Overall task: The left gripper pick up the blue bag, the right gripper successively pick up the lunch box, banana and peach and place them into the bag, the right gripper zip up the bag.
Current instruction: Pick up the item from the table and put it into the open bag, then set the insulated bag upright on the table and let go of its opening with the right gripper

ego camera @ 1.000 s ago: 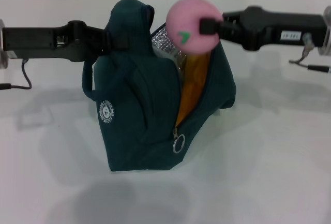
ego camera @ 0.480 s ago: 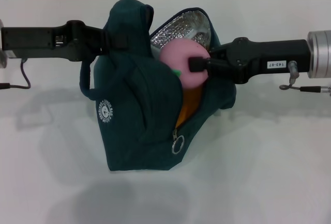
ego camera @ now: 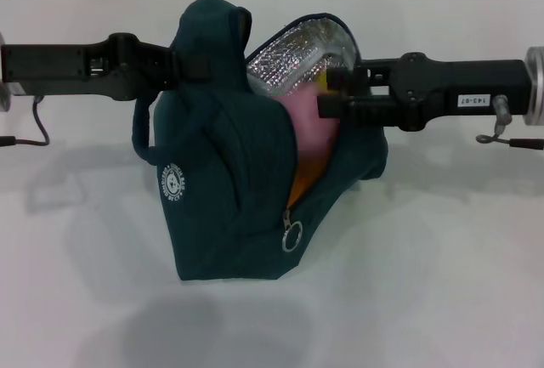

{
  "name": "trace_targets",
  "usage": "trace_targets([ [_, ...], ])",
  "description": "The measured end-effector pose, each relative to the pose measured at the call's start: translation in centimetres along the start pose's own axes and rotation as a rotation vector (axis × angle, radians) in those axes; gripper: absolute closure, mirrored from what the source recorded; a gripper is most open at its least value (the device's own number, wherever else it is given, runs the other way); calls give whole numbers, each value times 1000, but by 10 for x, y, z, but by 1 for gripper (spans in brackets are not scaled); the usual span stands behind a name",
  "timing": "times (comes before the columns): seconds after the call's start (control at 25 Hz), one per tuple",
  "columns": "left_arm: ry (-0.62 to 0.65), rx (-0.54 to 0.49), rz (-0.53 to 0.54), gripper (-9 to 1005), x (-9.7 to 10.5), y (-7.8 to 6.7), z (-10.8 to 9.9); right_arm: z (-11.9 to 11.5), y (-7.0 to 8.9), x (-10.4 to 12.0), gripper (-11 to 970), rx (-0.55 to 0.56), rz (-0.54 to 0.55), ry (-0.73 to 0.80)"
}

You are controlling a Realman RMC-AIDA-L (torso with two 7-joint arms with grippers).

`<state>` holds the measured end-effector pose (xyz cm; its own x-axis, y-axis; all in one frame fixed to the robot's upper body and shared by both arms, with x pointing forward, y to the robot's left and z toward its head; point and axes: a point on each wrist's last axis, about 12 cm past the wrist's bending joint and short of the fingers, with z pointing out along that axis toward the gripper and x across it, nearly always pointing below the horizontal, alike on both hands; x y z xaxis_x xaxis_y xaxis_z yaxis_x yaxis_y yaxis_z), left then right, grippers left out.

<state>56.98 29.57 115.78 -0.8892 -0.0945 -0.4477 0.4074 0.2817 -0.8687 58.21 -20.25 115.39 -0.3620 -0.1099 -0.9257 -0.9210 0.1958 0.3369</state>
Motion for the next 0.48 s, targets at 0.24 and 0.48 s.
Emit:
trace_targets([
  [0.24, 0, 0, 0, 955, 0, 0, 0, -3, 0, -1, 275, 3, 2, -13],
  [0.48, -1, 0, -2, 955, 1, 0, 0, -44, -5, -2, 230, 91, 152, -165],
])
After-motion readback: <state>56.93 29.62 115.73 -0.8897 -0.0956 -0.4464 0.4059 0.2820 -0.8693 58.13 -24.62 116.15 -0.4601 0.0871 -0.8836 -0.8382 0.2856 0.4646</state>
